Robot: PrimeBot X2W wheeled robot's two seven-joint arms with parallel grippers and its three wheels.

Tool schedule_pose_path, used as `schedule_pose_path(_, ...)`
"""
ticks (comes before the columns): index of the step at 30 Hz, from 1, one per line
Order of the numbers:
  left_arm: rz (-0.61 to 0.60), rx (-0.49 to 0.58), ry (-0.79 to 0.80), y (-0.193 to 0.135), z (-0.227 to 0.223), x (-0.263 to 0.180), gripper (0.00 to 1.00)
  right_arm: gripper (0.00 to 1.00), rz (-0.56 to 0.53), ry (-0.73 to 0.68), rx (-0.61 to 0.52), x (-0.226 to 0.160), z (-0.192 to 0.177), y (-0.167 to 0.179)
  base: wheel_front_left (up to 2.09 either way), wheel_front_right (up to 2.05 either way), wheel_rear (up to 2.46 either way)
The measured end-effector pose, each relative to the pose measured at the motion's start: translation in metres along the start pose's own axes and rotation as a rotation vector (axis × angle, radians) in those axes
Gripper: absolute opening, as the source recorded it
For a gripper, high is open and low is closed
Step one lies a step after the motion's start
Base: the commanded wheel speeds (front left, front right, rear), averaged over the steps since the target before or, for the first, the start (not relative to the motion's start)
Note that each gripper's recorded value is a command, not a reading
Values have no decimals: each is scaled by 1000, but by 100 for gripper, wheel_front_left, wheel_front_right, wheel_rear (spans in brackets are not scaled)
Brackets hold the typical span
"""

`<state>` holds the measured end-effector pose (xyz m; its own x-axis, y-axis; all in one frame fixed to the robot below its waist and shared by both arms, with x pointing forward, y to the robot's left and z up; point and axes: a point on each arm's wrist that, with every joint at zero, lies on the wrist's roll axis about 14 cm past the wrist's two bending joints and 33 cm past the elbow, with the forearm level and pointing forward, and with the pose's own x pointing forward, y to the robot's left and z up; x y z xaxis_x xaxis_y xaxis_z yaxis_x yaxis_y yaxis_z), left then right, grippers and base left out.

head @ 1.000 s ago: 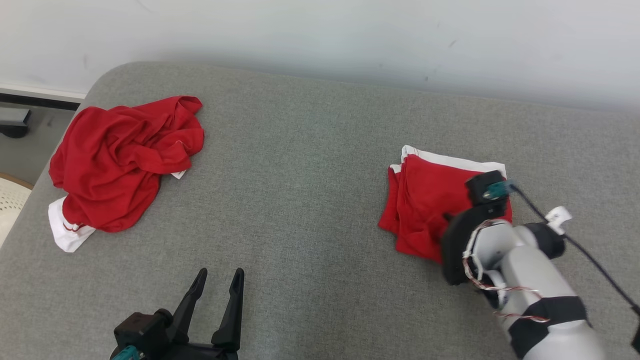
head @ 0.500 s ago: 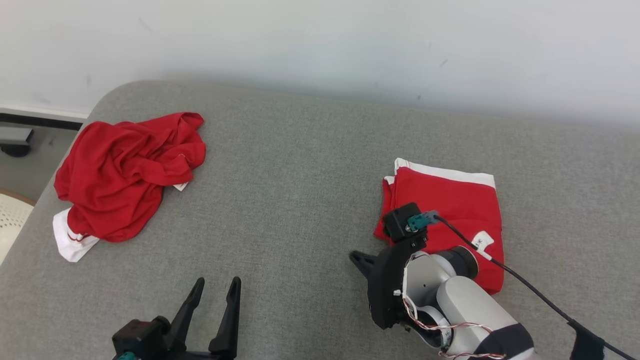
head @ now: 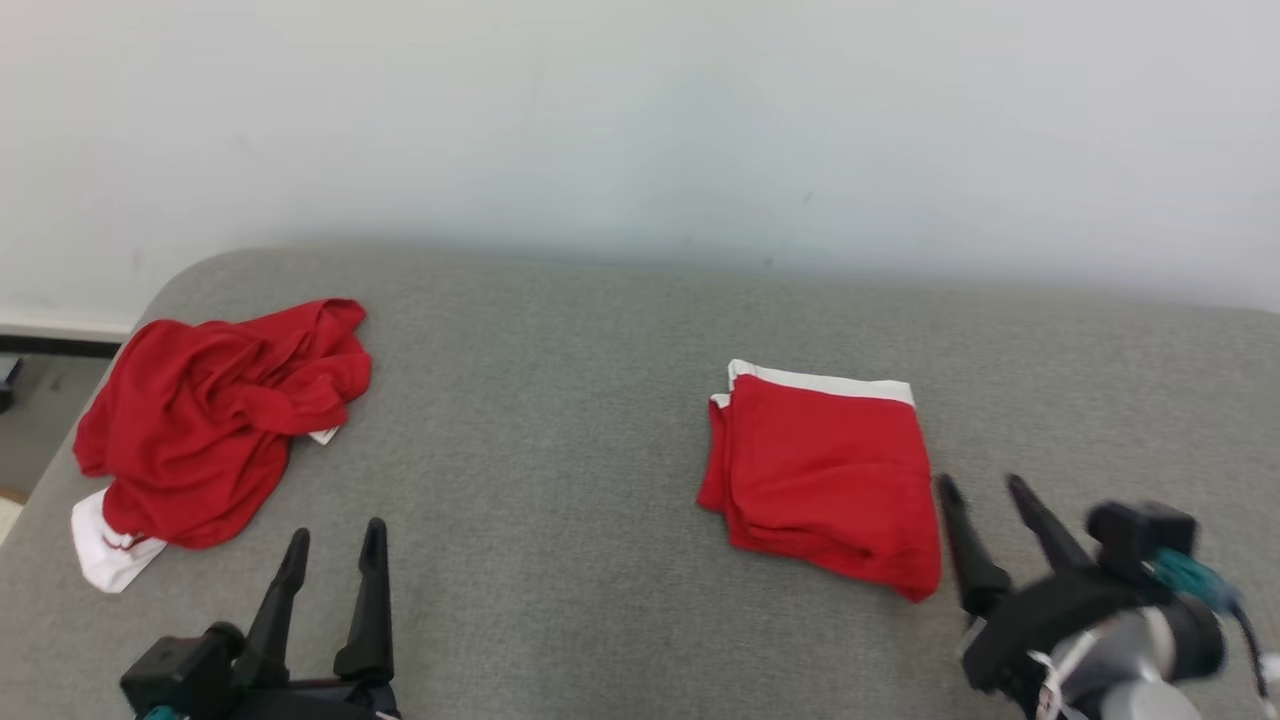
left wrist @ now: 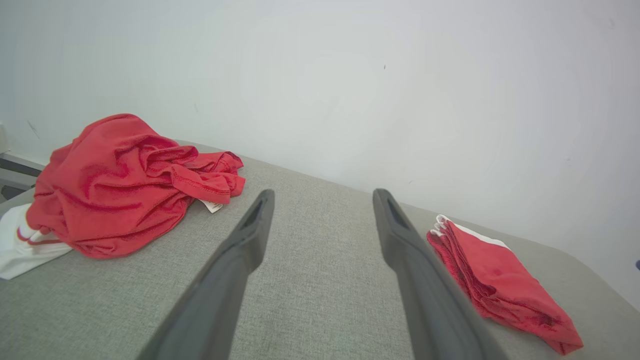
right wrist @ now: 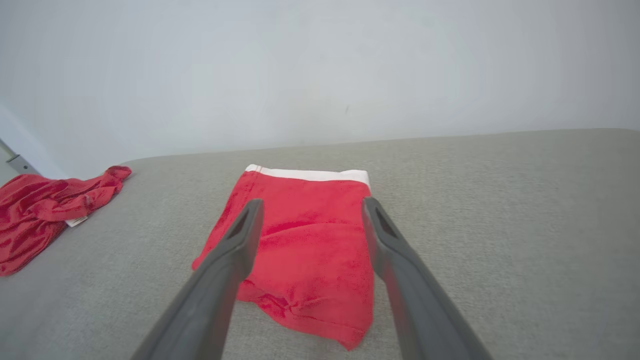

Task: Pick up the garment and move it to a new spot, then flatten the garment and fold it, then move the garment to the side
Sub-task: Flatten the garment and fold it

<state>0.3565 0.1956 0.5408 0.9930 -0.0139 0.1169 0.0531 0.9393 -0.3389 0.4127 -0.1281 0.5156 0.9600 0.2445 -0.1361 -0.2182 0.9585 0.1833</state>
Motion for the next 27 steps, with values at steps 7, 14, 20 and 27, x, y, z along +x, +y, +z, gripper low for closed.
schedule_pose_path(7, -45, 35, -36, -5, 4, -1, 100, 100, -157, -88, 47, -49, -5, -43, 0, 0, 0)
schedule_pose_path(14, -62, 112, 36, 1, -22, -8, 100, 100, -189, -90, 37, -68, -18, -53, 0, 0, 0)
schedule_pose_path(20, -35, 131, 65, 9, -33, -14, 100, 100, -193, -90, 6, -77, -24, -60, 0, 0, 0)
schedule_pose_path(27, -18, 133, 75, 13, -38, -18, 100, 100, -182, -90, 14, -78, -27, -58, 0, 0, 0)
